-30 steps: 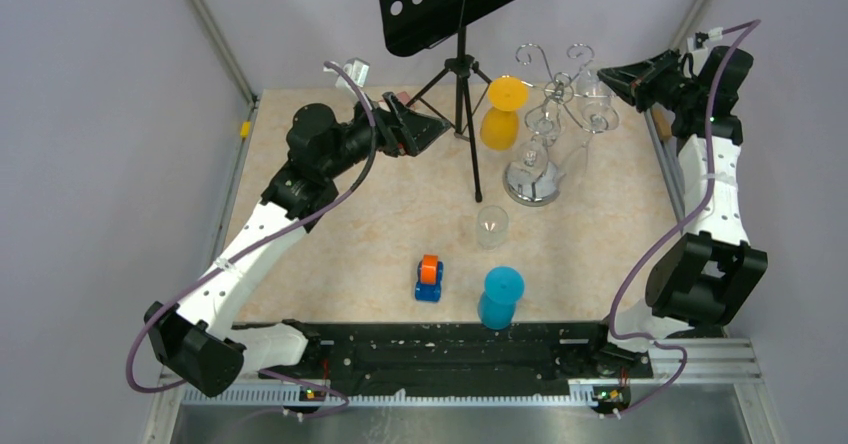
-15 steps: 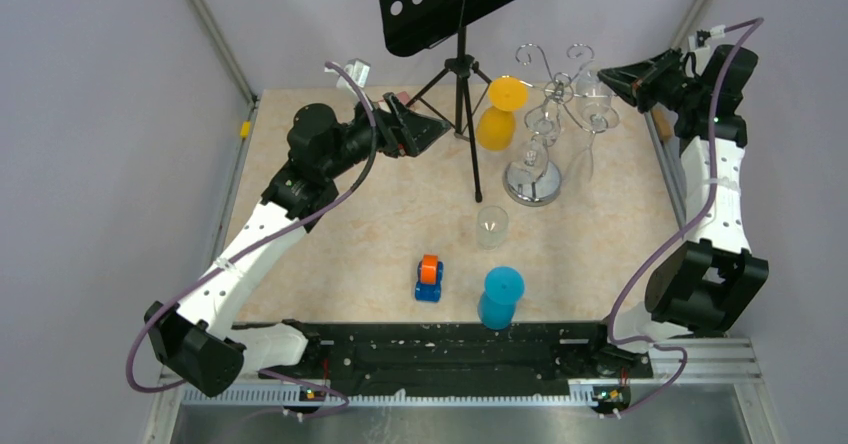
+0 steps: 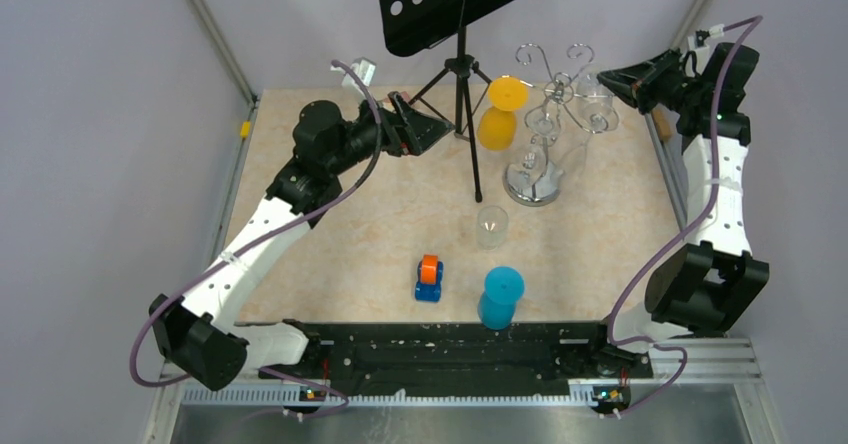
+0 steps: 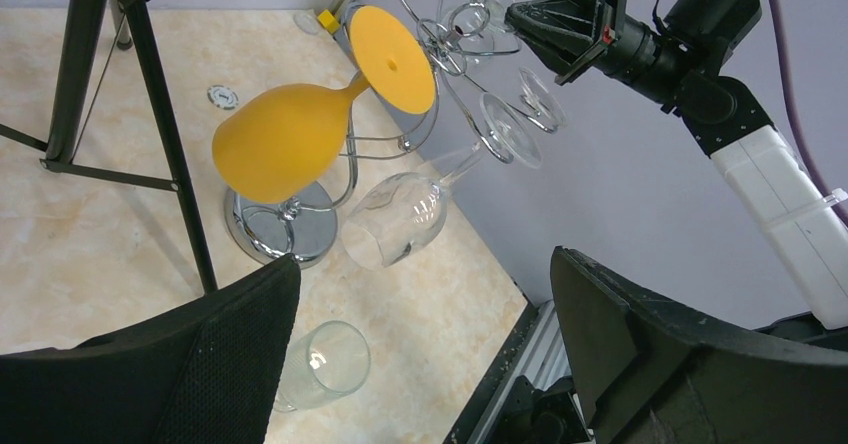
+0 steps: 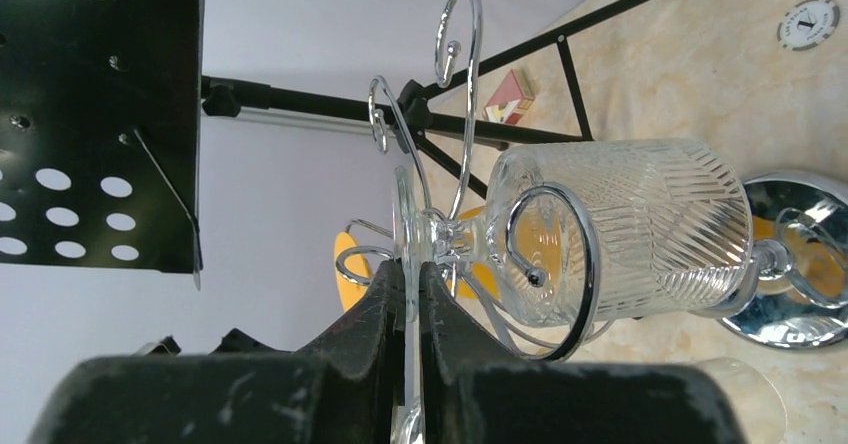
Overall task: Place the wine glass upside down on the wine glass rack
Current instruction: Turn the wine glass upside down at the wine rack.
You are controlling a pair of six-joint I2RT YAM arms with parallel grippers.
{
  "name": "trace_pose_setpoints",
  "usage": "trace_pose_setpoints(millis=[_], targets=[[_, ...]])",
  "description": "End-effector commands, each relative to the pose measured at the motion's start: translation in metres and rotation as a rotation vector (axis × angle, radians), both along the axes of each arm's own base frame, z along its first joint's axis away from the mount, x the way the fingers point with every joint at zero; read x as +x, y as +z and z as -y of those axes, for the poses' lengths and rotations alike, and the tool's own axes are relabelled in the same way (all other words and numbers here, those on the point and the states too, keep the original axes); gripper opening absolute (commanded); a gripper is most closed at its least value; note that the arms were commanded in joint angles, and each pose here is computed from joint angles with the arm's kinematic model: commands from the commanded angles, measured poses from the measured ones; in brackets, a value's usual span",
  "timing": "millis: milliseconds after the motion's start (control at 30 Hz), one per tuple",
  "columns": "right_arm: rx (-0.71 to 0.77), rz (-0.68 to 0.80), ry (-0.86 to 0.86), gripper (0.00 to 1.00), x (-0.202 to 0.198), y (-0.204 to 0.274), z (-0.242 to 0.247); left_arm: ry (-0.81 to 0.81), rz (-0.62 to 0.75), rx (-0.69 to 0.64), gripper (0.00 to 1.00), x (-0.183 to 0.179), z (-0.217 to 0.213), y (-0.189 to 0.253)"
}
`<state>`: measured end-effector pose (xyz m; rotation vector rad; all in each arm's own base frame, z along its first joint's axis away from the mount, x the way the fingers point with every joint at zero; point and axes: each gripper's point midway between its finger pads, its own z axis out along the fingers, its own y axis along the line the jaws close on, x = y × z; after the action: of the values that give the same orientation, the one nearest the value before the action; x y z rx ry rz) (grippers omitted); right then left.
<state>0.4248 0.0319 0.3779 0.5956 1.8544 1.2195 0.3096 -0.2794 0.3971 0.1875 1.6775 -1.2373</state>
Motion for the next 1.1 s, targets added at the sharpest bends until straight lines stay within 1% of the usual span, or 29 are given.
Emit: trace_pose_setpoints(millis=[0,400,700,1067], targets=[[-0.085,0.206,0.003,0.0,-0.022,0.068,-0.006,-0.012,0.074,-0.025,0.97,-0.002,0.0,0.026],[-0.085,0.184,-0.063,0.0,-0.028,0.058,0.009,-0.028,0.069,-0.021,0.97,0.0,0.004,0.024],[-0.081,0.173,-0.071,0.0,-0.03,0.053,0.013,-0.035,0.069,-0.019,0.97,0.001,0.005,0.023],[-0.109,0.169,-0.128,0.0,-0.036,0.052,0.023,-0.04,0.066,-0.019,0.97,0.001,0.006,0.022]])
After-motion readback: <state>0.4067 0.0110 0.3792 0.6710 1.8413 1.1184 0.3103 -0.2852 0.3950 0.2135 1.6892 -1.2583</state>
